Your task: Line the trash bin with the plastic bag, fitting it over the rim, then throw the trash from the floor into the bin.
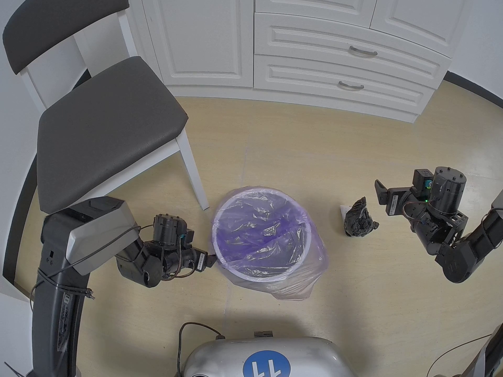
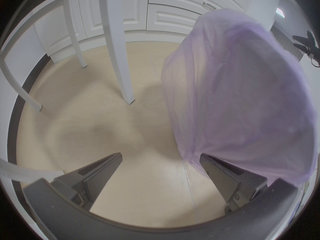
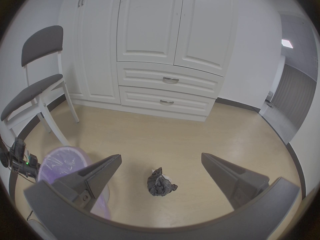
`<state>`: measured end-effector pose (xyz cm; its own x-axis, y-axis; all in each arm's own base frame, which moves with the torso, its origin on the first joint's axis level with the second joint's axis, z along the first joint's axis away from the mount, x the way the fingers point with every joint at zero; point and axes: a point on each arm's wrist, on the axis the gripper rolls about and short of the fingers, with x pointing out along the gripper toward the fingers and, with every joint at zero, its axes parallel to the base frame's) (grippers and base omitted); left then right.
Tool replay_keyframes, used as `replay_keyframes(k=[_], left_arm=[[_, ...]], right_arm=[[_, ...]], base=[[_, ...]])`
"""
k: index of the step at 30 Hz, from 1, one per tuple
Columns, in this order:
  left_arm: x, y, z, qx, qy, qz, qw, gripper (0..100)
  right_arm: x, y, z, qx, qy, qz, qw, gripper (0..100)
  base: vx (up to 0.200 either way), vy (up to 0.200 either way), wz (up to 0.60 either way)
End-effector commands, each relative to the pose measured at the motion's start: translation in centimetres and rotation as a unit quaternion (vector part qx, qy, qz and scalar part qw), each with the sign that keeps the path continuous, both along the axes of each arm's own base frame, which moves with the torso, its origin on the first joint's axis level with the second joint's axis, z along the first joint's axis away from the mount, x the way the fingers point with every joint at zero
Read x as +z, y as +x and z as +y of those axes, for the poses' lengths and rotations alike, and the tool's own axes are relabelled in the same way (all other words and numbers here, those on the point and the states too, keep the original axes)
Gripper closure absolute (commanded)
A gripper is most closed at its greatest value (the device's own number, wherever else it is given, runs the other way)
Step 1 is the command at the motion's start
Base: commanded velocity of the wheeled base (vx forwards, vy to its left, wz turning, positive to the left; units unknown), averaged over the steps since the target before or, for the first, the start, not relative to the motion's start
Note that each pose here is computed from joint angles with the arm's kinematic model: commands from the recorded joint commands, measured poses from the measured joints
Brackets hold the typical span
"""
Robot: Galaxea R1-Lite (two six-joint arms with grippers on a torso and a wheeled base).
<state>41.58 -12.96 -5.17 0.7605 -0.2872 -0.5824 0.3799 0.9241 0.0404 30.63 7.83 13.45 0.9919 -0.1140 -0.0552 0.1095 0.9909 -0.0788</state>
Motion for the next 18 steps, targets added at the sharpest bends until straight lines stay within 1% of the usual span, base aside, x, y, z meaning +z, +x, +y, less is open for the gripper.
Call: replay_keyframes(k=[1,2,4,7,8,9,10,11,13,18], left_arm=[[3.1,-3.3,1.1,0.000,0.002,0.003,1.0000,0],[3.5,-4.6,1.5,0.001,-0.004,-0.003,1.0000,0],[3.5,-5.3,1.7,0.000,-0.006,-0.009,0.9999,0],[3.6,-7.3,2.3,-0.003,-0.017,-0.035,0.9993,0],[3.6,-7.4,2.3,-0.004,-0.018,-0.037,0.9992,0],[3.5,-8.0,2.4,-0.005,-0.020,-0.044,0.9988,0],[3.5,-8.2,2.4,-0.006,-0.021,-0.047,0.9987,0],[3.5,-8.7,2.5,-0.007,-0.023,-0.053,0.9983,0],[3.6,-9.1,2.6,-0.007,-0.027,-0.065,0.9975,0],[3.9,-9.5,2.7,-0.008,-0.036,-0.091,0.9952,0]], right_arm=[[-3.0,1.0,1.0,0.014,-0.007,0.046,0.9988,0],[-4.5,1.7,2.1,0.024,-0.004,0.062,0.9977,0],[-5.5,2.1,2.7,0.029,0.000,0.072,0.9970,0],[-8.5,2.9,4.4,0.045,0.005,0.108,0.9932,0],[-8.7,2.9,4.5,0.046,0.005,0.110,0.9928,0],[-9.6,3.0,4.9,0.048,0.004,0.130,0.9903,0],[-10.0,3.0,5.1,0.050,0.004,0.139,0.9890,0],[-10.0,3.0,5.1,0.050,0.004,0.139,0.9890,0],[-11.6,3.3,5.5,0.055,0.010,0.174,0.9831,0],[-13.7,3.9,5.9,0.062,0.017,0.196,0.9785,0]], base=[[0.000,0.000,0.00],[0.000,0.000,0.00],[0.000,0.000,0.00],[0.000,0.000,0.00],[0.000,0.000,0.00],[0.000,0.000,0.00],[0.000,0.000,0.00],[0.000,0.000,0.00],[0.000,0.000,0.00],[0.000,0.000,0.00]])
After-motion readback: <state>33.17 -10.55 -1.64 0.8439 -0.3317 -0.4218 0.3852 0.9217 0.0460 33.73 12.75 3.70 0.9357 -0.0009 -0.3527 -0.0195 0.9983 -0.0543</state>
